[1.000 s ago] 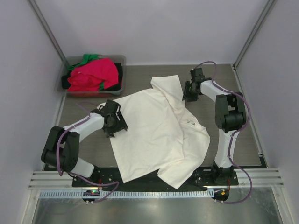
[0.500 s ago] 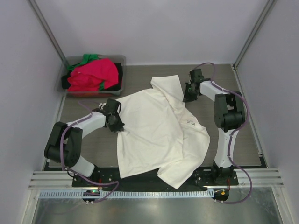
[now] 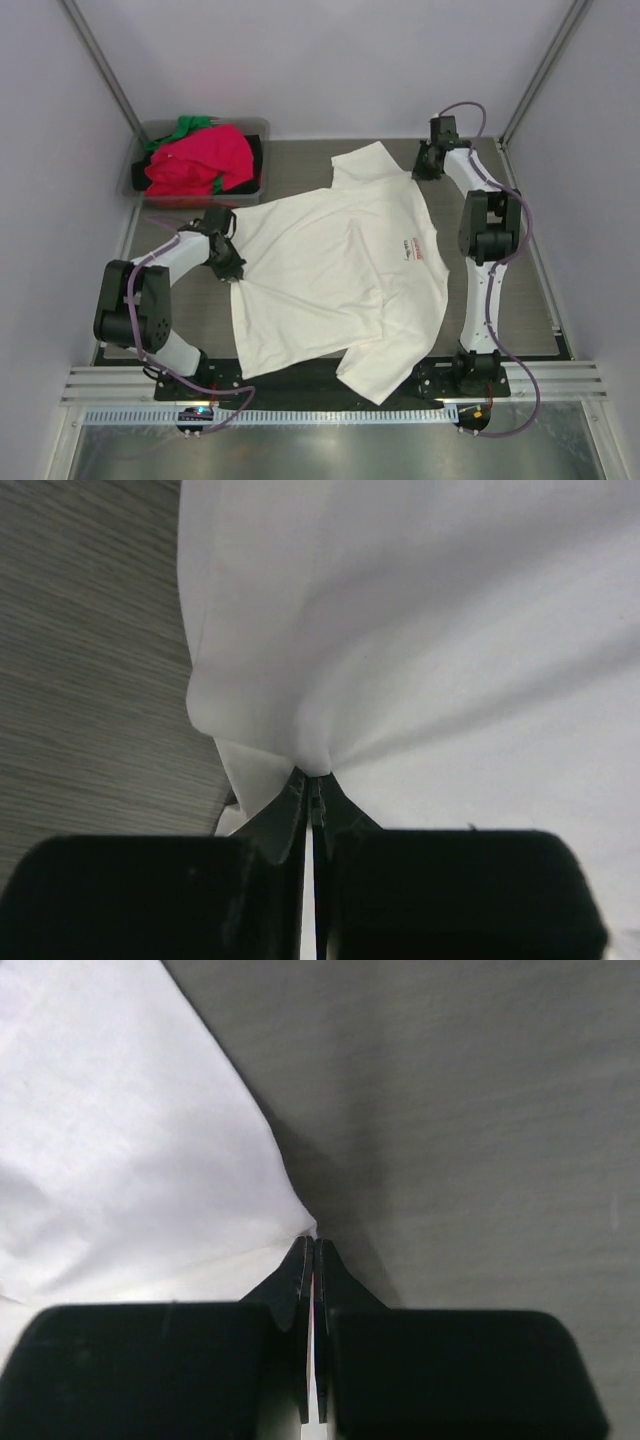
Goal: Fold and stack the t-shirts
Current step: Flatten the tshirt out
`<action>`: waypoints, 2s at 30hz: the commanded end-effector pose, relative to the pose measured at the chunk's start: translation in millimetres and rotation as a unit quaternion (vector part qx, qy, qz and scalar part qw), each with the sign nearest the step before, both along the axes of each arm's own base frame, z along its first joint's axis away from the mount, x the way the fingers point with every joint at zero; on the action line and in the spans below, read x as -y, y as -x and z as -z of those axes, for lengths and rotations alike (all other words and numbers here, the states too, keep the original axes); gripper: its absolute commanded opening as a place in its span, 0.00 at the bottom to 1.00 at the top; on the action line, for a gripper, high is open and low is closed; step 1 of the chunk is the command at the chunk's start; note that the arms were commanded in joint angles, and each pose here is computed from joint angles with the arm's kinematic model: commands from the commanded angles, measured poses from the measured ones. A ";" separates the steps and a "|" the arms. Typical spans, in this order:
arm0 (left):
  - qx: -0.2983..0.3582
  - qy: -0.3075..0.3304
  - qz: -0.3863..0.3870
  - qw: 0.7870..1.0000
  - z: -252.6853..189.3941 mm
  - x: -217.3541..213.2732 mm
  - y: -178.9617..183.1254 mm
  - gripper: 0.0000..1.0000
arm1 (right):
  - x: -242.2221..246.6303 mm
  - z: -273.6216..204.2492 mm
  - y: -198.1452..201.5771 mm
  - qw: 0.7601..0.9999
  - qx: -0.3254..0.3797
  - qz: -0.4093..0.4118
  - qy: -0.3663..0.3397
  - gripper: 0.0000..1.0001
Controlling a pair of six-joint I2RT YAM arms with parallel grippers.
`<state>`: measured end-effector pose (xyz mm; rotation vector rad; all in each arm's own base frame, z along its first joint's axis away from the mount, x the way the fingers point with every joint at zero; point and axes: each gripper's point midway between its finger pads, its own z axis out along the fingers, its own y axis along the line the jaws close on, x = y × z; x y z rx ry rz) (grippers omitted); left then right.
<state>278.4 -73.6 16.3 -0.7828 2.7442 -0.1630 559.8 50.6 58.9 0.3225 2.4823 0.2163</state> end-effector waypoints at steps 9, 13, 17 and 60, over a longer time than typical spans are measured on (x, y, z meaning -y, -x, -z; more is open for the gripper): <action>-0.021 -0.037 0.032 0.999 -17.4 -16.9 -14.4 0.59 | 26.3 -52.8 -71.3 0.993 0.090 -0.002 0.072 0.61; 0.001 -0.035 0.037 0.999 -35.9 -15.2 -17.7 0.80 | 39.6 -77.0 -35.5 0.992 0.076 0.023 0.093 0.63; 0.031 -0.052 0.029 0.998 -57.0 -21.9 -24.0 0.82 | 33.1 -107.2 12.4 0.994 0.074 0.044 0.060 0.63; 0.043 -0.008 0.107 0.993 -55.9 74.5 15.1 0.77 | -0.2 -26.1 206.8 0.985 -0.065 0.132 -0.089 0.62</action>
